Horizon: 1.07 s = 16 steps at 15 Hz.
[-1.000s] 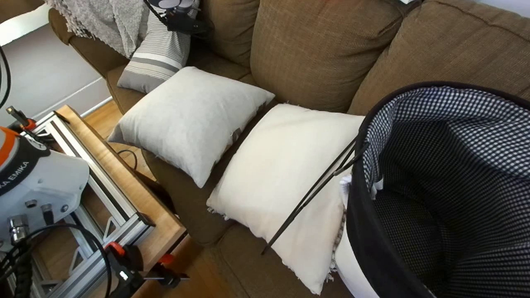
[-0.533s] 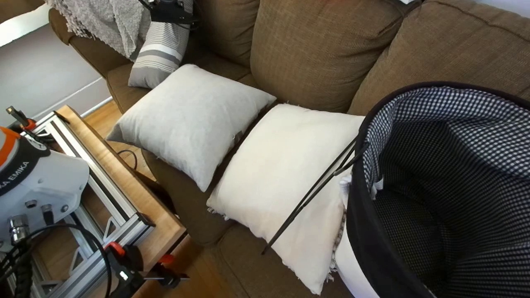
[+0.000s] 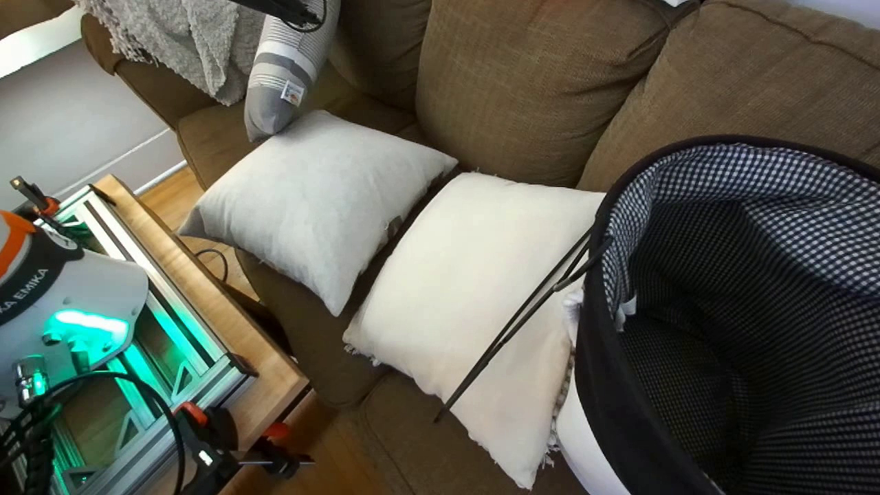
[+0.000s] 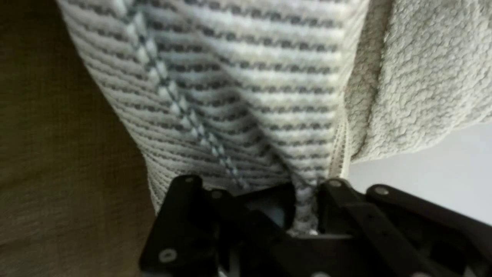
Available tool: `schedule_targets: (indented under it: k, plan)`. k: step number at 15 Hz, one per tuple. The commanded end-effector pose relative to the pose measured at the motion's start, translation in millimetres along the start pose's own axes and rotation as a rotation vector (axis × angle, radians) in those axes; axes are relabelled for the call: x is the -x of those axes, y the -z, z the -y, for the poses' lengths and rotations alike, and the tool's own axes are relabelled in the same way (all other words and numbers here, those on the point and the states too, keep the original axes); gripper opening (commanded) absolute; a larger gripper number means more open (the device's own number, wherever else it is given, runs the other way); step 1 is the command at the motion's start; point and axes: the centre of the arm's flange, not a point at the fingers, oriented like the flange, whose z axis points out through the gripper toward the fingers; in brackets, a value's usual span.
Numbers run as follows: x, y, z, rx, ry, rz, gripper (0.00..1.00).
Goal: Put the grey pillow on top of the white pillow in the middle
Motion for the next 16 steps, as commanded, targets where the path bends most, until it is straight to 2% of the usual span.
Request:
schedule_targets:
  k: [1, 4, 6, 9, 11, 15, 16]
  plan:
    - [-3.5, 11.2, -7.2, 0.008, -0.011, -0.016, 0.01]
    - [-3.0, 18.1, -11.8, 0.012, -0.022, -0.022, 0.01]
    - [-3.1, 24.3, -19.1, 0.088, -0.058, -0.062, 0.01]
    - [6.0, 75.9, -49.8, 0.188, -0.181, -0.112, 0.0]
    - [22.4, 102.3, -84.9, 0.259, -0.261, -0.111, 0.0]
    - [55.7, 117.0, -139.3, 0.426, -0.399, -0.037, 0.0]
    - [62.4, 107.8, -147.2, 0.43, -0.416, 0.004, 0.0]
